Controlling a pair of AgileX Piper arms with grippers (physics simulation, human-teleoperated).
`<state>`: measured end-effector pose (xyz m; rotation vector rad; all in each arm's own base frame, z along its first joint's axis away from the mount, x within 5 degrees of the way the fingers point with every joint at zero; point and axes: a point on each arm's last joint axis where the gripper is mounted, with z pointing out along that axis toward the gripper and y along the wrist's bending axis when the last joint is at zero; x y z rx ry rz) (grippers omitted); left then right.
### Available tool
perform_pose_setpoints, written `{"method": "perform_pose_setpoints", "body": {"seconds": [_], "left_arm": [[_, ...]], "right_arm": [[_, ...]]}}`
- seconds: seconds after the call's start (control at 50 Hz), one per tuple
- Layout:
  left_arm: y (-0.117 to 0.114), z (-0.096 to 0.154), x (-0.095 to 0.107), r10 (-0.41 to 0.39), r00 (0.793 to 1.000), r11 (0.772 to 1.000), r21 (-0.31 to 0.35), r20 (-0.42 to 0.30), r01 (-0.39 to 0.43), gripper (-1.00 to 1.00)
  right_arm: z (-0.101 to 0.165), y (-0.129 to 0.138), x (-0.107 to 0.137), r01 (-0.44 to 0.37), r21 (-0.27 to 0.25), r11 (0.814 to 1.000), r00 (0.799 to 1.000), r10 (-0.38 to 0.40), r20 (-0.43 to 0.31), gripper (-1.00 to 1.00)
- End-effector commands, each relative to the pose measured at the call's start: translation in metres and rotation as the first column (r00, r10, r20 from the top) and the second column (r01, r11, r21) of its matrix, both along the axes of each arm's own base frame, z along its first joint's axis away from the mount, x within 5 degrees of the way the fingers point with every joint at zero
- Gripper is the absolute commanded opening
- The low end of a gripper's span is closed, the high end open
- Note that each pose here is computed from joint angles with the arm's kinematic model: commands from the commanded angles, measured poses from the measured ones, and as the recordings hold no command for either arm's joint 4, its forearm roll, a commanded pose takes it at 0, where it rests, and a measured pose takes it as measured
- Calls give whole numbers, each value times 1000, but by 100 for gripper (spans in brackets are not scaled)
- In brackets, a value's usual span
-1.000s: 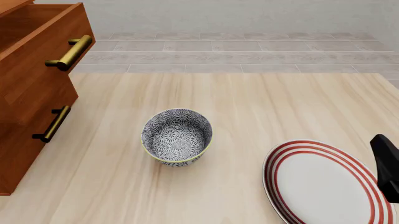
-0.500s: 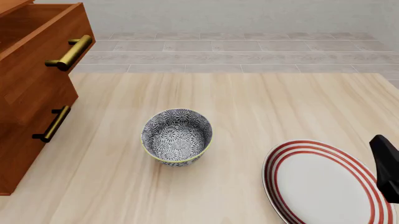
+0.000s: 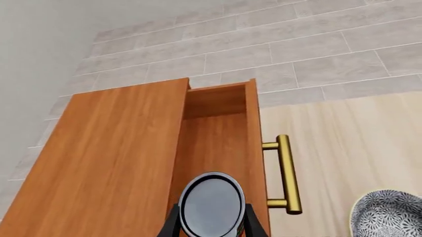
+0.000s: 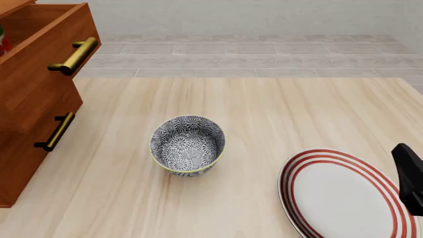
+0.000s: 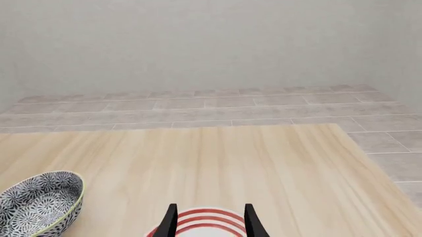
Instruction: Put the ketchup in the top drawer of the cabinet.
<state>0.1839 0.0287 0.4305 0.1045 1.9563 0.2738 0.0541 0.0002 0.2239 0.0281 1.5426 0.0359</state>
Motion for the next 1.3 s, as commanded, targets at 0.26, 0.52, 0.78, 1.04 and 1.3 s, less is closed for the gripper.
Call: {"method": "perform_pose_setpoints", "body": {"seconds": [0.26, 0.52, 0.78, 1.04, 1.3], "left_arm": [[0, 2, 0, -4, 1000, 1000, 14, 3, 4, -100], [-1, 0, 0, -7, 1000, 1000, 8, 1, 7, 100], [-5, 6, -13, -24, 1000, 1000, 14, 8, 24, 100], [-16, 30, -57, -62, 996, 998, 22, 64, 61, 100], [-24, 40, -99, -107, 988, 994, 41, 115, 103, 100]], "right_arm": [[3, 0, -1, 1, -1, 1000, 1000, -1, -4, 100], [6, 0, -1, 1, -3, 1000, 1000, -1, -5, 100], [5, 0, -1, 2, -3, 1000, 1000, -2, -6, 100], [4, 0, 1, -2, -3, 1000, 1000, 2, -10, 100], [4, 0, 0, -4, -4, 1000, 1000, 4, -9, 100]]}}
